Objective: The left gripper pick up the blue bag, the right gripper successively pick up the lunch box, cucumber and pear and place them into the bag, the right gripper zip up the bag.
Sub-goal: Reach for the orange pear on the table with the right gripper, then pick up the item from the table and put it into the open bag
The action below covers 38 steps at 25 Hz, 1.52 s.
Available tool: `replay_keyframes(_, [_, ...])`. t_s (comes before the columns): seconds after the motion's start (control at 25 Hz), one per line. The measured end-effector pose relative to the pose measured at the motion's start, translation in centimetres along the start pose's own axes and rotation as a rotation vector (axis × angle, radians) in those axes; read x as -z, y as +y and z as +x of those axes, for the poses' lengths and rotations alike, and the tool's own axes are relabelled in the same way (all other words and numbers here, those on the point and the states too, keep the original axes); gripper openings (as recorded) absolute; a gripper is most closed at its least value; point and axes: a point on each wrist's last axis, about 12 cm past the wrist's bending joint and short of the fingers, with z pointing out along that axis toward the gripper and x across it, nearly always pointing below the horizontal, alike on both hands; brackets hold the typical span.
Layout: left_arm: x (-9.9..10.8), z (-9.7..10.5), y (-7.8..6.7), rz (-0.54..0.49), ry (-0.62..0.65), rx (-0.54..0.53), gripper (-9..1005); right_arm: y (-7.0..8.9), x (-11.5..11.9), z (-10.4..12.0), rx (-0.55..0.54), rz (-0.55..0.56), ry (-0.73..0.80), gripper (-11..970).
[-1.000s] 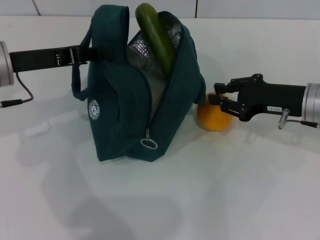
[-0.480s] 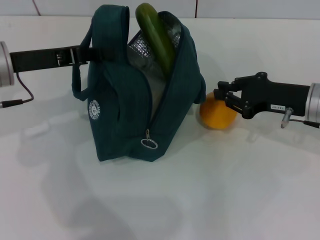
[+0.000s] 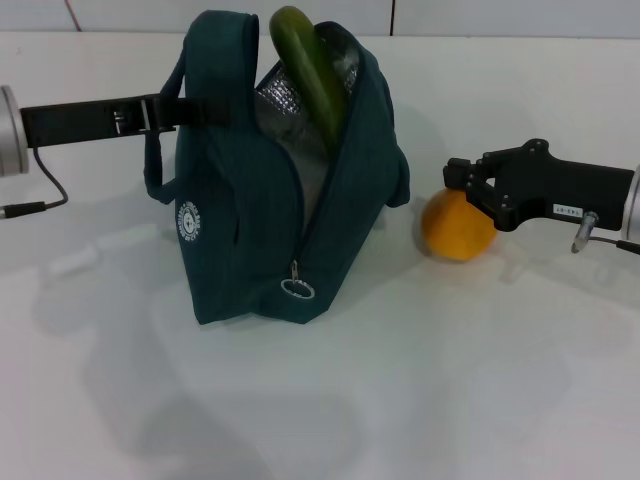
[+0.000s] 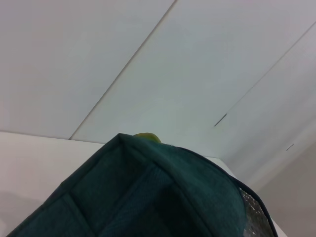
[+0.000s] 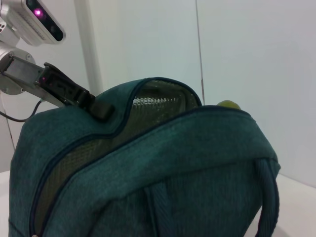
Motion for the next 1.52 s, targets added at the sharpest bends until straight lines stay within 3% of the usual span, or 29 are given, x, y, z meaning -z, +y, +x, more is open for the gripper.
replay_keyframes(0.4, [0.1, 0.2, 0.0, 0.001, 0.002, 0.005, 44, -0.3, 1.8, -1.0, 0.001, 0.031, -0.099, 37])
replay_keyframes(0.68, [0.1, 0.3, 0.0, 0.004, 0.003, 0.007, 44, -0.6, 3.3, -4.4, 0.012, 0.001, -0.315, 45])
replay_keyframes(1.24, [-0.7, -0.3, -0.5, 0.025, 0.011, -0.006, 44, -0.8, -3.4, -13.7, 0.163, -0.148, -0.406, 60])
replay_keyframes(1.52, [-0.9, -0.3, -0.6, 0.029, 0.011, -0.008, 44, -0.2, -6.0, -14.2, 0.168, -0.167, -0.351, 67])
